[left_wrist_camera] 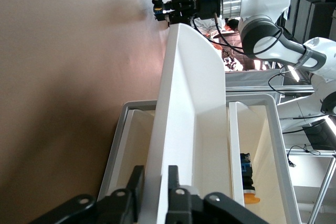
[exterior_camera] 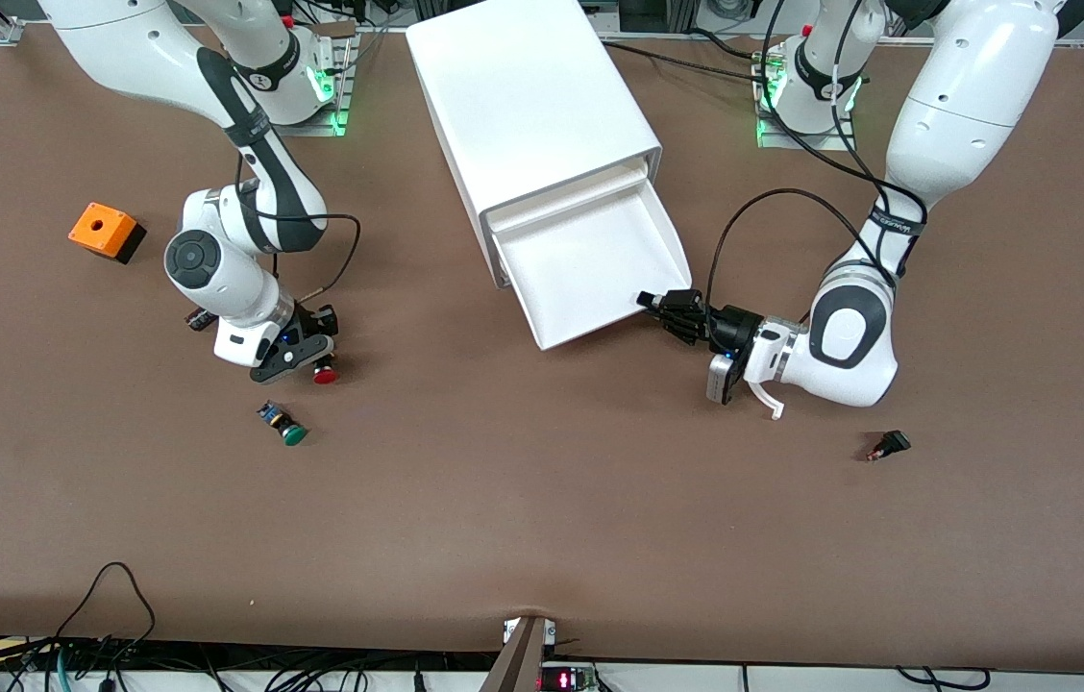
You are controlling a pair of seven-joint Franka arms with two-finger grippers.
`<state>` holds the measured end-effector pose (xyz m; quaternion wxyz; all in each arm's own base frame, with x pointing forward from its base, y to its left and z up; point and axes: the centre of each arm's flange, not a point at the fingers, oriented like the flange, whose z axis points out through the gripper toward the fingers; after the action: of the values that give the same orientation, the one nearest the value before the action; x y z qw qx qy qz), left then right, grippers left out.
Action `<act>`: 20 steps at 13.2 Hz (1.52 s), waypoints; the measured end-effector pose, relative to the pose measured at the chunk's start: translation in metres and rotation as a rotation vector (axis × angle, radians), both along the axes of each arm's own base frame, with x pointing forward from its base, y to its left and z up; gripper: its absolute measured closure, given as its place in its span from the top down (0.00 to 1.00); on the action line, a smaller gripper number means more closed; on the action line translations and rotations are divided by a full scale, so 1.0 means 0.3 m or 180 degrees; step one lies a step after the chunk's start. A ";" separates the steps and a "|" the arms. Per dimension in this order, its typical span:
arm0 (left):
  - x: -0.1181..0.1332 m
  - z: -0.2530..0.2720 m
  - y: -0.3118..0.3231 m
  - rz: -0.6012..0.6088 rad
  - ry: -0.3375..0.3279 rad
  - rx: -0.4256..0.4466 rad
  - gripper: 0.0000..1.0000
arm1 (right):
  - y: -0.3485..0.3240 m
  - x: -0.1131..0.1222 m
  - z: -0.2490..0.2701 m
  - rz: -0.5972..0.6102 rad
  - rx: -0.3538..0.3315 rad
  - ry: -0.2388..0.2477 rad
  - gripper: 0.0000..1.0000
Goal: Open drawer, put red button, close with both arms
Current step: 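Lift the red button with the right gripper while the left gripper withdraws, then carry the red button with the right gripper over the open drawer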
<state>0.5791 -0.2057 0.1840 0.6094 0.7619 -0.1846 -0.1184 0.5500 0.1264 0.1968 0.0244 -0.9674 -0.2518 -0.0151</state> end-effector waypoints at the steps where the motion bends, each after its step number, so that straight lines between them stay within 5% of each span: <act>1: 0.006 -0.003 0.011 0.0021 0.0011 0.0011 0.42 | 0.003 0.013 0.018 0.0021 0.0009 -0.0047 0.42; 7: 0.102 0.124 0.045 0.0062 0.0331 0.0548 1.00 | 0.017 0.131 0.265 0.0376 0.0062 -0.0534 0.42; 15: 0.198 0.434 0.078 0.0098 0.0468 0.2107 1.00 | 0.136 0.305 0.735 0.1252 0.0083 -0.0714 0.42; 17: 0.206 0.551 0.099 0.0182 0.0358 0.2421 1.00 | 0.241 0.290 0.807 0.1427 0.0145 -0.0771 0.42; 20: 0.210 0.773 0.163 0.0281 -0.0076 0.2984 1.00 | 0.412 0.244 0.886 0.1860 0.0193 -0.0826 0.42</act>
<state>0.6422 -0.1569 0.4158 0.2018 0.9634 -0.0855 -0.1542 0.6231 0.2500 0.4626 0.0242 -0.8429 -0.5194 -0.1381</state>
